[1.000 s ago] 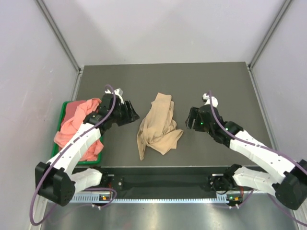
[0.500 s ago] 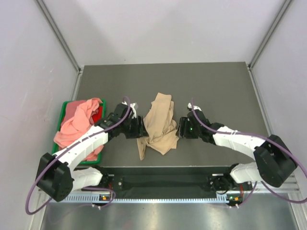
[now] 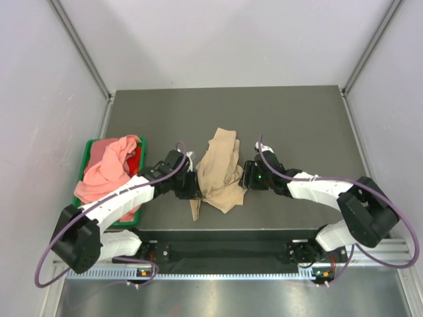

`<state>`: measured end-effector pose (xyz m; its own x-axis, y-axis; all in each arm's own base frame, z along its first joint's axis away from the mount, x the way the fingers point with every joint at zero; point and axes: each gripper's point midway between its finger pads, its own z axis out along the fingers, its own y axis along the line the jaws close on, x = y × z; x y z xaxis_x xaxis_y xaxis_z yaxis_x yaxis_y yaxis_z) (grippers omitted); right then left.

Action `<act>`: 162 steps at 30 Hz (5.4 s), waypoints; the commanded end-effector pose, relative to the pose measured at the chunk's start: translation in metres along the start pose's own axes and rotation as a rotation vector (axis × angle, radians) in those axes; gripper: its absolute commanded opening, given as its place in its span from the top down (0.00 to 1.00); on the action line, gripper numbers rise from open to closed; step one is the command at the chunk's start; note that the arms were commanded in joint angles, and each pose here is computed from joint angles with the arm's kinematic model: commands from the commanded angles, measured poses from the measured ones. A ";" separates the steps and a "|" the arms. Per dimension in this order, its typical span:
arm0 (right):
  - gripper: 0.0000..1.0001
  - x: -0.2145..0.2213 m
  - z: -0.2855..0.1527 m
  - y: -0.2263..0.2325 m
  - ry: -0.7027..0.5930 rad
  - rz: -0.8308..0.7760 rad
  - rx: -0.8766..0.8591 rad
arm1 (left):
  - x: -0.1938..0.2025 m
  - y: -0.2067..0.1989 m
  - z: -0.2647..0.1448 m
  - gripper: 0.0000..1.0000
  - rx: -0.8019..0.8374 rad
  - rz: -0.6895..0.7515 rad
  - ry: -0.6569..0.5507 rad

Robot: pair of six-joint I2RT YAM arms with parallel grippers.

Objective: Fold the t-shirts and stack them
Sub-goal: Flatten the tshirt out

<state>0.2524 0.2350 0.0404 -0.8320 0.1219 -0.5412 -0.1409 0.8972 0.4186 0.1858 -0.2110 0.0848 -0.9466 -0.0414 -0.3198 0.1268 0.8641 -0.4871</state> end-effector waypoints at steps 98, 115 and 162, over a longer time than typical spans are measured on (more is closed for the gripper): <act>1.00 -0.295 -0.173 -0.167 -0.691 0.284 0.521 | -0.221 -0.013 -0.038 1.00 0.172 -0.327 -0.283; 1.00 -0.366 -0.120 -0.161 -0.541 0.226 0.295 | -0.210 0.043 -0.002 1.00 -0.018 -0.344 -0.216; 1.00 -0.414 0.008 -0.174 -0.452 0.257 0.149 | -0.061 -0.012 0.065 0.52 -0.275 0.794 0.114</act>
<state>0.6058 0.0304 0.1691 -0.5649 0.4622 -0.6836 0.1812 0.8777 0.4437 0.2611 -0.2461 0.0642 -0.6801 0.6238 -0.3851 0.6604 0.7494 0.0475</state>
